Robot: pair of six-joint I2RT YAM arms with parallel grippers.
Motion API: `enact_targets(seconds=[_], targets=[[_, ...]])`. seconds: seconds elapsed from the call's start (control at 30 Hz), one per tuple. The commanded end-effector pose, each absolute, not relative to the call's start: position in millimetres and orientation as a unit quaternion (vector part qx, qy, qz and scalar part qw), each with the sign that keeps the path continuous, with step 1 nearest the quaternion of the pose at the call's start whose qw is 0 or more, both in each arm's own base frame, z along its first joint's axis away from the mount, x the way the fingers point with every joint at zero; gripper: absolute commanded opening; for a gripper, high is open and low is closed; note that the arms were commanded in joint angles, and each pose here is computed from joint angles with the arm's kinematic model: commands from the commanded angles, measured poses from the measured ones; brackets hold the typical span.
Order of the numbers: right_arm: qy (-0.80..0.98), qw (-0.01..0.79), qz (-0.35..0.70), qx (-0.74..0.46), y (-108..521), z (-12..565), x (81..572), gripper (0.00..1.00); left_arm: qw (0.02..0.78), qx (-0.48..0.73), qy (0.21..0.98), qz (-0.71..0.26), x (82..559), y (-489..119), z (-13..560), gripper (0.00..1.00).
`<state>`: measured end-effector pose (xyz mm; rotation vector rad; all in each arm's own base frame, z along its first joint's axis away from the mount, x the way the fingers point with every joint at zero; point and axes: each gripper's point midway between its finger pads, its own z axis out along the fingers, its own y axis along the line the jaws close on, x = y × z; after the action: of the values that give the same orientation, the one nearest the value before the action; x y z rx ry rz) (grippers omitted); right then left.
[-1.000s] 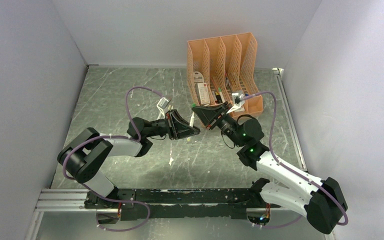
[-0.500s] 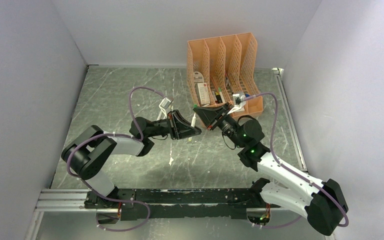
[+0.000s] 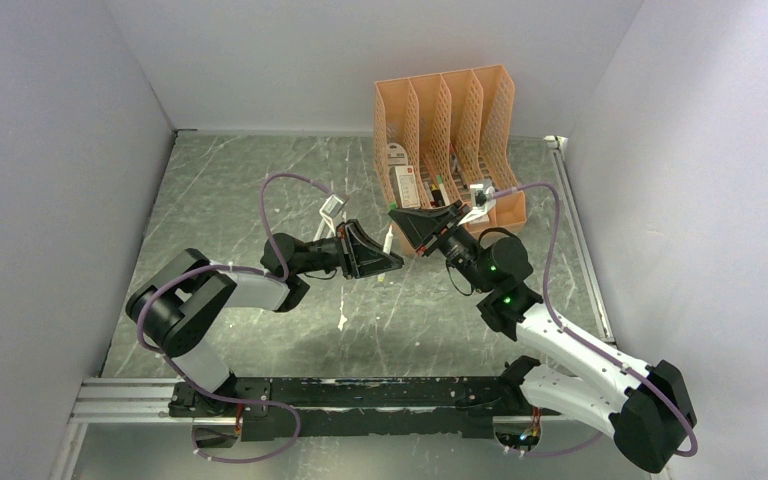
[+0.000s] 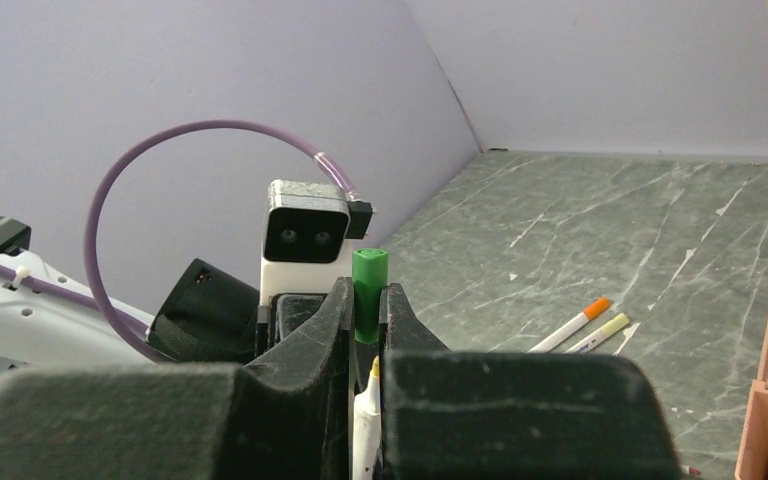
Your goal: Insert the pens into the pen caps
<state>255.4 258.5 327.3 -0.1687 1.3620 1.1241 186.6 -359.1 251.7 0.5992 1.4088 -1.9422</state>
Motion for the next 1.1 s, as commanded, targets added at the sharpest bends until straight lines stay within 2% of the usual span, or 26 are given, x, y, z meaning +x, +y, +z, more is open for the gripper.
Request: enact_targets(seconds=[0.0, 1.07], targets=[[0.579, 0.639, 0.5, -0.079, 257, 339, 252, 0.0, 0.41, 0.281, 0.421, -0.759, 171, -347, 301, 0.07], [0.602, 0.601, 0.519, -0.088, 261, 302, 238, 0.0, 0.446, 0.257, 0.411, -0.753, 187, -350, 310, 0.07]])
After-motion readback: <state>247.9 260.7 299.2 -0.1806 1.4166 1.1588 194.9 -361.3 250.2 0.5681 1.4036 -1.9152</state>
